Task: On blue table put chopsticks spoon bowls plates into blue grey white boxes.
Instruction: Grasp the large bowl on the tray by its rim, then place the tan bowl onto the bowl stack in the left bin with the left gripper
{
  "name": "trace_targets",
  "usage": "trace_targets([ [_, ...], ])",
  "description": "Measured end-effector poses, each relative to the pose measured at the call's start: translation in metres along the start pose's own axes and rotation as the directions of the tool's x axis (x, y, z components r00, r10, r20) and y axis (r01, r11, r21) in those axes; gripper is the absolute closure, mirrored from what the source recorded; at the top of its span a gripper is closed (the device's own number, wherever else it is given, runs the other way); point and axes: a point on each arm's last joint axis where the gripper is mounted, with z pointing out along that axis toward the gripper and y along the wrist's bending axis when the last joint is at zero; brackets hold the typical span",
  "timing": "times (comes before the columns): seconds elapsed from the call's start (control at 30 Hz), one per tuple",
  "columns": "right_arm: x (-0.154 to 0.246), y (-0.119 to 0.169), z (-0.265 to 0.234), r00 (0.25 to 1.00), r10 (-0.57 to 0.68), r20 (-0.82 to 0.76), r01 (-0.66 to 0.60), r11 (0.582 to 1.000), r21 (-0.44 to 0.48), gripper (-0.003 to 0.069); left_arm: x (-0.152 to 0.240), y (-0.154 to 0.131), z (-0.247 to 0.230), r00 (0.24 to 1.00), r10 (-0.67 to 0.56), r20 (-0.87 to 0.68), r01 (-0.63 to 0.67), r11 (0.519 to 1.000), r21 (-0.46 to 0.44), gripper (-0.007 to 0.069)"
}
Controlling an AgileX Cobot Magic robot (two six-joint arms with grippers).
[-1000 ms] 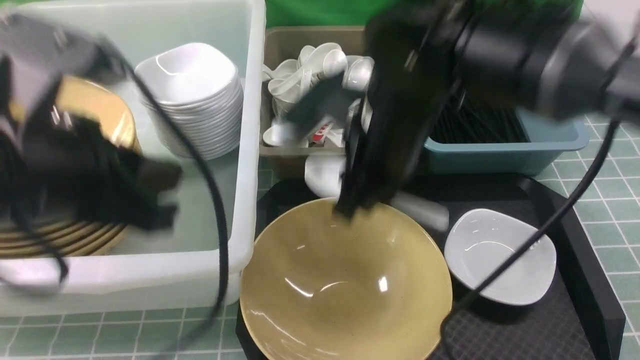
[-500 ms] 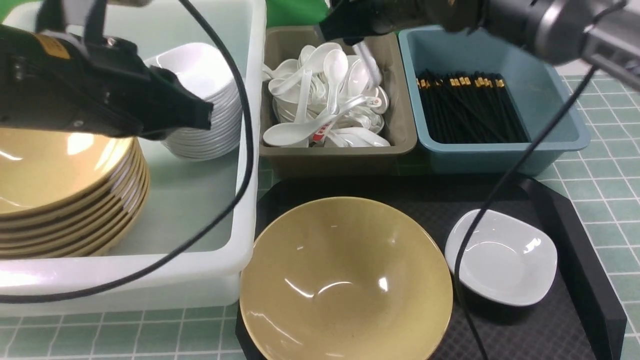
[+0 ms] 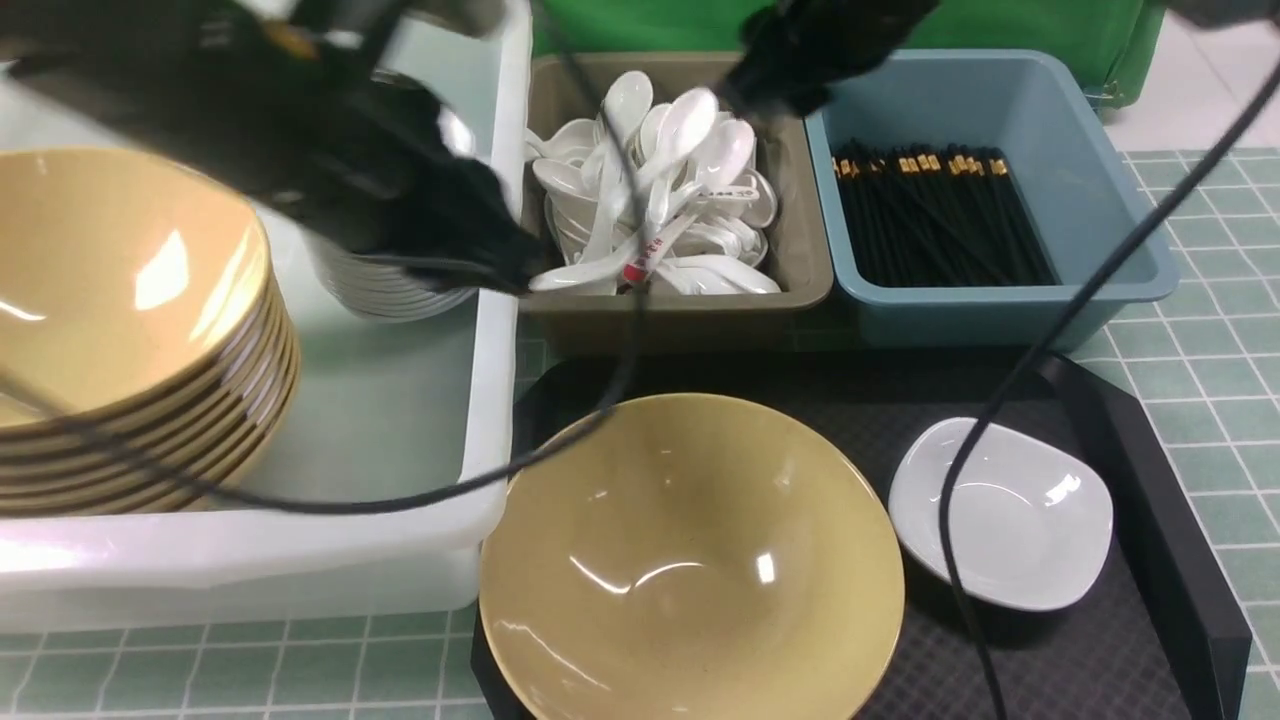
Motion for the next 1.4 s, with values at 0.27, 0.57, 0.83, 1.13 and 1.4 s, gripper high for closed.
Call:
trace_targets([
  [0.27, 0.042, 0.011, -0.053, 0.996, -0.043, -0.075, 0.037, 0.996, -0.081, 0.0622, -0.018, -0.004, 0.103, 0.966, 0.177, -0.19, -0.17, 0.984, 0.05, 0.017],
  [0.57, 0.095, 0.024, -0.089, 0.993, -0.054, -0.103, 0.043, 0.993, -0.111, 0.0622, -0.012, -0.024, 0.168, 0.922, 0.277, -0.272, -0.263, 0.961, 0.087, 0.0094],
  [0.83, 0.103, 0.028, -0.09, 0.992, -0.083, -0.099, 0.071, 0.99, -0.124, 0.0622, -0.009, -0.03, 0.165, 0.903, 0.223, -0.368, -0.223, 0.974, 0.043, 0.0477],
  [1.13, 0.074, 0.066, -0.133, 0.967, -0.244, 0.072, 0.253, 0.951, -0.175, 0.0622, -0.031, -0.035, 0.072, 0.955, 0.115, -0.272, -0.114, 0.993, 0.019, 0.0617],
  [1.4, 0.041, 0.112, -0.188, 0.883, -0.353, 0.309, 0.423, 0.885, -0.196, 0.0622, -0.013, 0.006, -0.064, 0.992, -0.127, 0.023, 0.128, 0.991, -0.039, 0.0618],
])
